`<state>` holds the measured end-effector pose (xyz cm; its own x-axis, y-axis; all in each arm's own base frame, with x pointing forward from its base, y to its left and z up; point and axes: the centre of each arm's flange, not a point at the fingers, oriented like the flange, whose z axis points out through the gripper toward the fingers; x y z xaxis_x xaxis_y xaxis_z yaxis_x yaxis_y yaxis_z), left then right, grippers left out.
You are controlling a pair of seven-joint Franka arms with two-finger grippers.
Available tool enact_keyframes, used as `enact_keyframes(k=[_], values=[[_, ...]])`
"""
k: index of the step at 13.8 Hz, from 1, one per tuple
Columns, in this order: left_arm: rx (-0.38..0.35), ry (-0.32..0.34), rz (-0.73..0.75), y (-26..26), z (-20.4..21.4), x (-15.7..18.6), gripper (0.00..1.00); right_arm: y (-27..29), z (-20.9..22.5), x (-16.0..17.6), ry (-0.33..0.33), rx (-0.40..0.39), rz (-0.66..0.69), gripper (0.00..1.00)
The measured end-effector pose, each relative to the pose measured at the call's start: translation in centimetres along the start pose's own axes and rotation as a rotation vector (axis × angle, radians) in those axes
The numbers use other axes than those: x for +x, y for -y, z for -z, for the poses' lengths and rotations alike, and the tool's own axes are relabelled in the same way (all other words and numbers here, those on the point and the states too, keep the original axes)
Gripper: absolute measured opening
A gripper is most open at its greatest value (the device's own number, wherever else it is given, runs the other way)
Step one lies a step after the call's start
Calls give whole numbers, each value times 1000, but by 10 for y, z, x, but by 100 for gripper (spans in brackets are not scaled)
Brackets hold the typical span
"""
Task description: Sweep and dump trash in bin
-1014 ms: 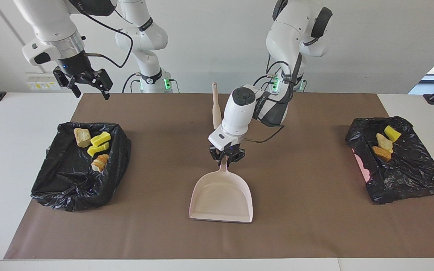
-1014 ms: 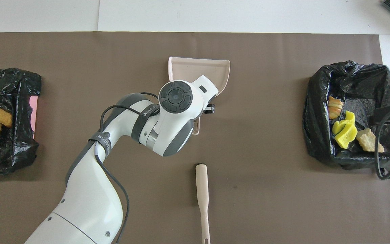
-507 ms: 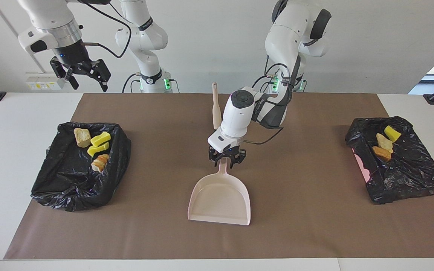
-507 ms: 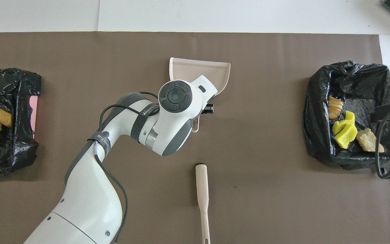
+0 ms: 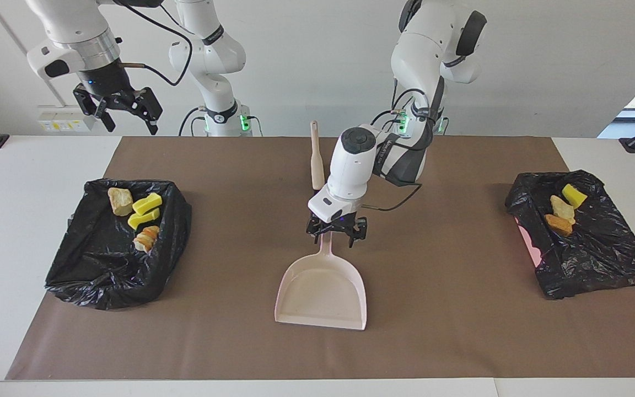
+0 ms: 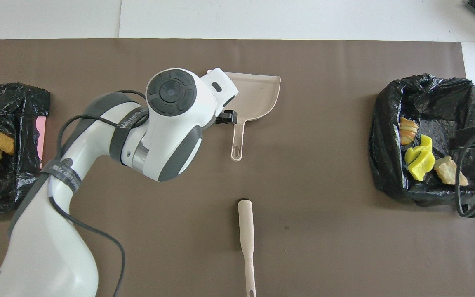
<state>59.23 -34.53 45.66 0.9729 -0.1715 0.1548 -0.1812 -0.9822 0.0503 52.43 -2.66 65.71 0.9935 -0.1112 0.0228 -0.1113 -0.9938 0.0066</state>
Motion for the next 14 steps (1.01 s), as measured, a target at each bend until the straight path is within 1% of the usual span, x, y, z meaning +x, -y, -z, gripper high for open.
enact_keyframes(k=[3, 5, 7, 9, 12, 14], values=[[26, 16, -60, 78, 64, -3, 100, 0, -1, 0, 2, 0, 0, 100], [40, 45, -98, 116, 103, -16, 100, 0, -2, 0, 4, 0, 0, 100], [46, 60, -109, 142, 137, -29, 100, 0, -3, 0, 7, 0, 0, 100], [50, 89, -125, 165, 162, -39, 100, 0, -4, -1, 8, 0, 0, 100], [30, 137, -120, 198, 197, -48, 100, -1, -4, -1, 8, -1, -1, 100], [20, 151, -106, 212, 213, -50, 100, -1, -4, -1, 7, -1, 11, 100]])
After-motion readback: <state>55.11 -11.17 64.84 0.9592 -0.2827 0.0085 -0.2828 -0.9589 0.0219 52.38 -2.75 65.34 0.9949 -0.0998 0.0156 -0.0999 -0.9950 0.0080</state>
